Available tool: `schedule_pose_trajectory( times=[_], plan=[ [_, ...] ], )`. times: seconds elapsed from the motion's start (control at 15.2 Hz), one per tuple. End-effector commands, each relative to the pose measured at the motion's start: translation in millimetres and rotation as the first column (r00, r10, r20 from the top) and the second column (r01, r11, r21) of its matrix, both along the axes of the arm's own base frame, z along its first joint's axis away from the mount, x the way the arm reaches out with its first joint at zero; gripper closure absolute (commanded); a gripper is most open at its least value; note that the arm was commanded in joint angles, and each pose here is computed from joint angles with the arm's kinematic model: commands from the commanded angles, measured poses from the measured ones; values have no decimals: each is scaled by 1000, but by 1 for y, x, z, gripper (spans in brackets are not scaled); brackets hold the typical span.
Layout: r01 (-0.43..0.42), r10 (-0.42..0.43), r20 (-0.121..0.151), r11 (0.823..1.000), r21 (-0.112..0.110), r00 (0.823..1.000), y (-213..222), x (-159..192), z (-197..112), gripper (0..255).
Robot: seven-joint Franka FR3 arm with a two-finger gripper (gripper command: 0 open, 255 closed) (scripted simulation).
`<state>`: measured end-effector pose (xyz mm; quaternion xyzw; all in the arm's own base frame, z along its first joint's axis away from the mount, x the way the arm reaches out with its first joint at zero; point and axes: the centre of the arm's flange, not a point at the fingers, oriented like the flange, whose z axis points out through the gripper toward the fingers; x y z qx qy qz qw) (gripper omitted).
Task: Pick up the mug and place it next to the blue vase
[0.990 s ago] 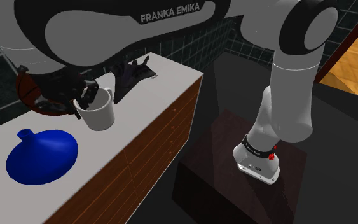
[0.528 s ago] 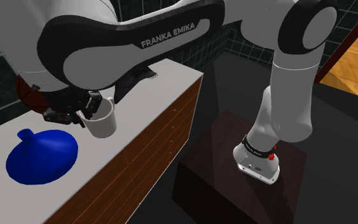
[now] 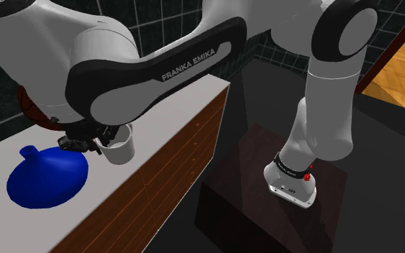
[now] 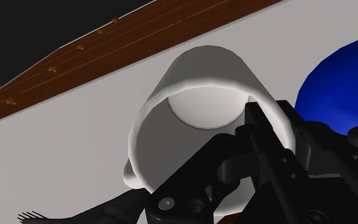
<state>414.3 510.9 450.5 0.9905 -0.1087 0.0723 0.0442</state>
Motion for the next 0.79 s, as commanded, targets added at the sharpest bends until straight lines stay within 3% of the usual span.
schedule_pose_trajectory(
  times=[0.0,0.73],
  plan=[
    [0,0,0,1000,0,1000,-1,0,-11,255],
    [0,0,0,1000,0,1000,-1,0,-69,255]
  ],
)
